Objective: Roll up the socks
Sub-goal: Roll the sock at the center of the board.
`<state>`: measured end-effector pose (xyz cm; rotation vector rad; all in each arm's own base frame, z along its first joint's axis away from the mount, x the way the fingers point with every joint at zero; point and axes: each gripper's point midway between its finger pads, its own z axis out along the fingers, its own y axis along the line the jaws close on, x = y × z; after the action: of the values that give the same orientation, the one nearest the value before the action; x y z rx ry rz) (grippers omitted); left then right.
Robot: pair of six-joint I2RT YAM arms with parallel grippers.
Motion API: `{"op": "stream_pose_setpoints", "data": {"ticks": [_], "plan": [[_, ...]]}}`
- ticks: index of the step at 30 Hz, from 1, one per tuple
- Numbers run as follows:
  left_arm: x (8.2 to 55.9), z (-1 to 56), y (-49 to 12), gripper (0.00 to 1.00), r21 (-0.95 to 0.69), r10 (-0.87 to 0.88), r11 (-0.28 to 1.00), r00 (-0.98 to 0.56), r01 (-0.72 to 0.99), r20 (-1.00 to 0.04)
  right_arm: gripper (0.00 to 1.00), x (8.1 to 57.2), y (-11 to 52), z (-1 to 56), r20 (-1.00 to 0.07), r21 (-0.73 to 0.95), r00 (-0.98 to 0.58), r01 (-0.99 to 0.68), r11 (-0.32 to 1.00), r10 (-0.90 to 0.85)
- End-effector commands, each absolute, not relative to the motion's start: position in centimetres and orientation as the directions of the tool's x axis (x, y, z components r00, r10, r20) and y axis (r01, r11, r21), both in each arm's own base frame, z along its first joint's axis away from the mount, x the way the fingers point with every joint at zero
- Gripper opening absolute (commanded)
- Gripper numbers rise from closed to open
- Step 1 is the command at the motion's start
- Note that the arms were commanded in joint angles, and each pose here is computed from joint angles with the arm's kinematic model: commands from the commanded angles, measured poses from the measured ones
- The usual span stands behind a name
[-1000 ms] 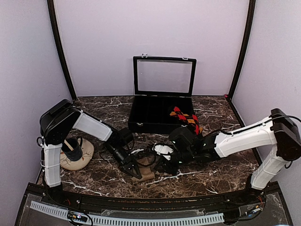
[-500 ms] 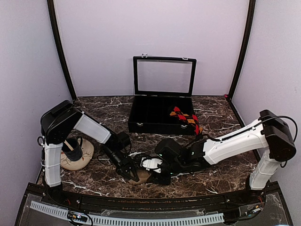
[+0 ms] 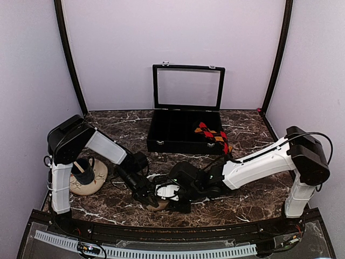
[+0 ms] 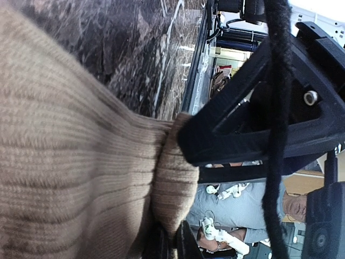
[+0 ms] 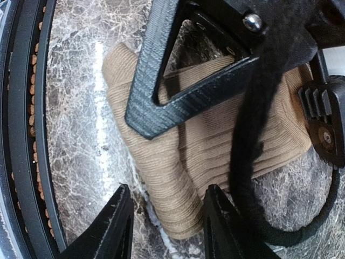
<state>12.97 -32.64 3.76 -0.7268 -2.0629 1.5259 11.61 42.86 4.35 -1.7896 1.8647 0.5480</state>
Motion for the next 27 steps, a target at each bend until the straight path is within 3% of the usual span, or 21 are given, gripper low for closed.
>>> {"op": "stream_pose_setpoints", "data": {"ticks": [1,6,12,16,21,27], "plan": [[12.3,2.9,-31.7,0.00,-0.957,0.660,0.273,-0.743,0.102,0.109,0.40,11.6,44.1,4.5,-0.608,-0.082,0.034,-0.996,0.020,-0.793],[12.3,2.8,-31.4,0.00,-0.957,0.659,0.275,-0.743,0.095,0.115,0.32,11.6,44.1,3.8,-0.591,-0.081,0.037,-0.997,0.014,-0.806],[12.4,2.6,-31.3,0.00,-0.956,0.657,0.278,-0.745,0.095,0.117,0.12,11.5,43.8,2.9,-0.573,-0.062,0.029,-0.998,0.008,-0.819],[12.6,2.4,-31.2,0.00,-0.950,0.655,0.294,-0.746,0.106,0.119,0.03,11.2,43.8,2.9,-0.570,-0.043,0.023,-0.999,0.002,-0.822],[13.7,2.3,-31.4,0.00,-0.929,0.640,0.327,-0.763,0.172,0.084,0.00,10.9,43.7,2.8,-0.558,-0.023,0.020,-1.000,-0.008,-0.830],[16.4,3.9,-31.5,0.09,-0.911,0.562,0.334,-0.827,0.244,-0.015,0.00,11.2,42.8,2.7,-0.541,-0.027,-0.006,-0.999,0.024,-0.841]]}}
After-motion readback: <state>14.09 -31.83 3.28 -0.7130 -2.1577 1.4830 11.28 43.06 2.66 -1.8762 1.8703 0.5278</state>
